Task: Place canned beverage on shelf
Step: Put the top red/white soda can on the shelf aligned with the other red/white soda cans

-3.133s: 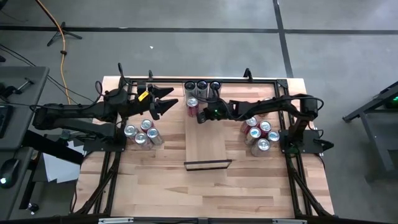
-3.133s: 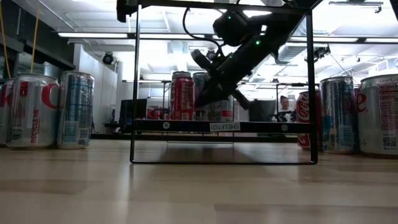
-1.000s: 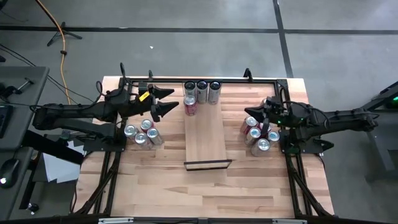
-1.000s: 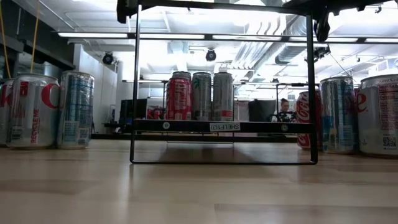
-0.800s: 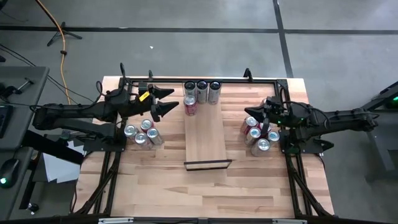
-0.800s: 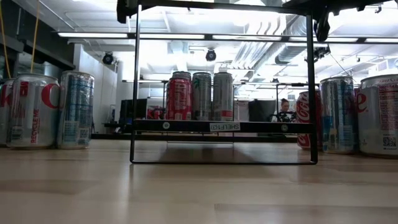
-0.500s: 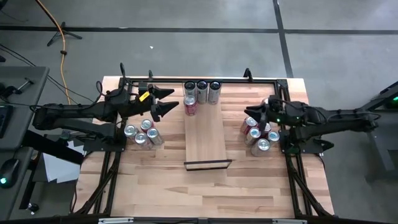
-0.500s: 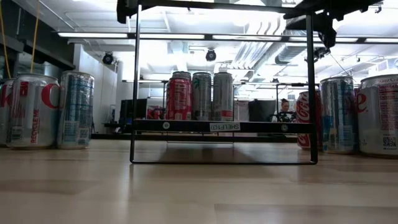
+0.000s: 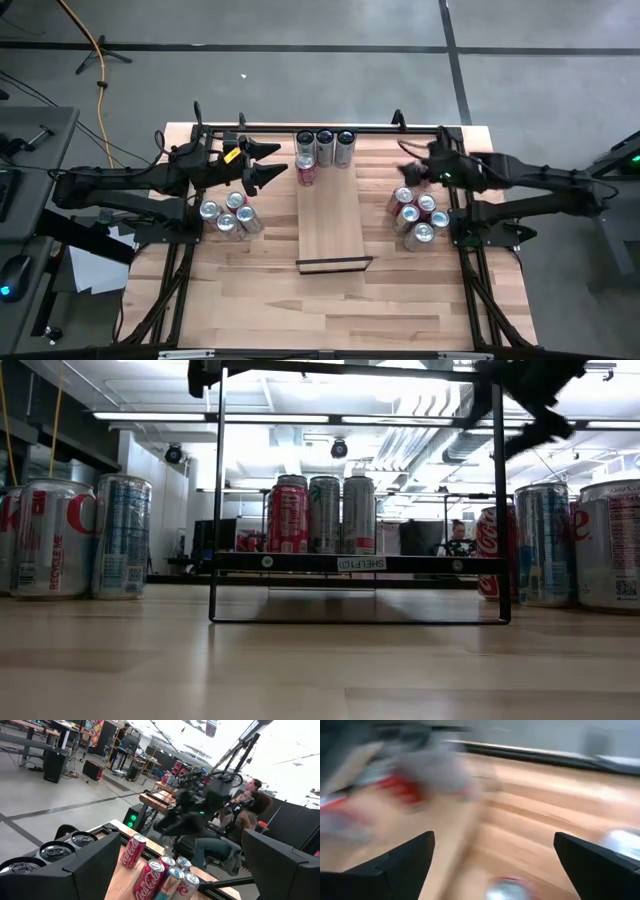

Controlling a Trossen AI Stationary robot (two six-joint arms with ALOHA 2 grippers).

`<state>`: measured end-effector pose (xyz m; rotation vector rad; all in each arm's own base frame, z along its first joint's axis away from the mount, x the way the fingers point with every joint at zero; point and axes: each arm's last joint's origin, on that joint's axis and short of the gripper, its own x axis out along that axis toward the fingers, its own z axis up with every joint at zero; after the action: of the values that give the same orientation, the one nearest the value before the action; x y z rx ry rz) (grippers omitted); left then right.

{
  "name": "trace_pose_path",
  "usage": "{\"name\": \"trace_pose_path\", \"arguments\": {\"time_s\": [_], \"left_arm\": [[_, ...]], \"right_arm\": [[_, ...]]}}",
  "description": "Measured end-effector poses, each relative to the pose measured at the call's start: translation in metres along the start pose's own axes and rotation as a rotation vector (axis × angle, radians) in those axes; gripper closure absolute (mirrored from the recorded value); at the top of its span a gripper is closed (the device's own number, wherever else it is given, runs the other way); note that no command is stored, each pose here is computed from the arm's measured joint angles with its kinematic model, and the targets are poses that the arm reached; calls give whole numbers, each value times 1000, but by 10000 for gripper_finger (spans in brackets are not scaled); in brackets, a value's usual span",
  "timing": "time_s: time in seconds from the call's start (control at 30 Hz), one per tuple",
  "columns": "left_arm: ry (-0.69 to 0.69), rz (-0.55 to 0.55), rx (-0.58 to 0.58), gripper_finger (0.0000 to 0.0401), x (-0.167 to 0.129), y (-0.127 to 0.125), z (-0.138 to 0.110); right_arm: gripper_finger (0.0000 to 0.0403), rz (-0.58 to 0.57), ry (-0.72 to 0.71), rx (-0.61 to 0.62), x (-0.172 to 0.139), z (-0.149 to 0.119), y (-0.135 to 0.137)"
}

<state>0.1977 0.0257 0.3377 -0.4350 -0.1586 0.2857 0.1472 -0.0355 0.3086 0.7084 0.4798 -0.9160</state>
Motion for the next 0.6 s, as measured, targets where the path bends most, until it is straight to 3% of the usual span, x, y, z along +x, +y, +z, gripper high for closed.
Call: {"name": "trace_pose_path", "arguments": {"time_s": [0.13, 0.23, 0.37, 0.6], "left_arm": [[1, -1, 0, 41, 0, 0, 0], [1, -1, 0, 41, 0, 0, 0], [1, -1, 0, 41, 0, 0, 0], [1, -1, 0, 41, 0, 0, 0]], "right_arm": [[8, -349, 101, 91, 9, 9, -23], [9, -520, 140, 155, 21, 14, -36], [9, -589, 193, 208, 46, 15, -46], [9, -587, 232, 299, 83, 16, -60]]}}
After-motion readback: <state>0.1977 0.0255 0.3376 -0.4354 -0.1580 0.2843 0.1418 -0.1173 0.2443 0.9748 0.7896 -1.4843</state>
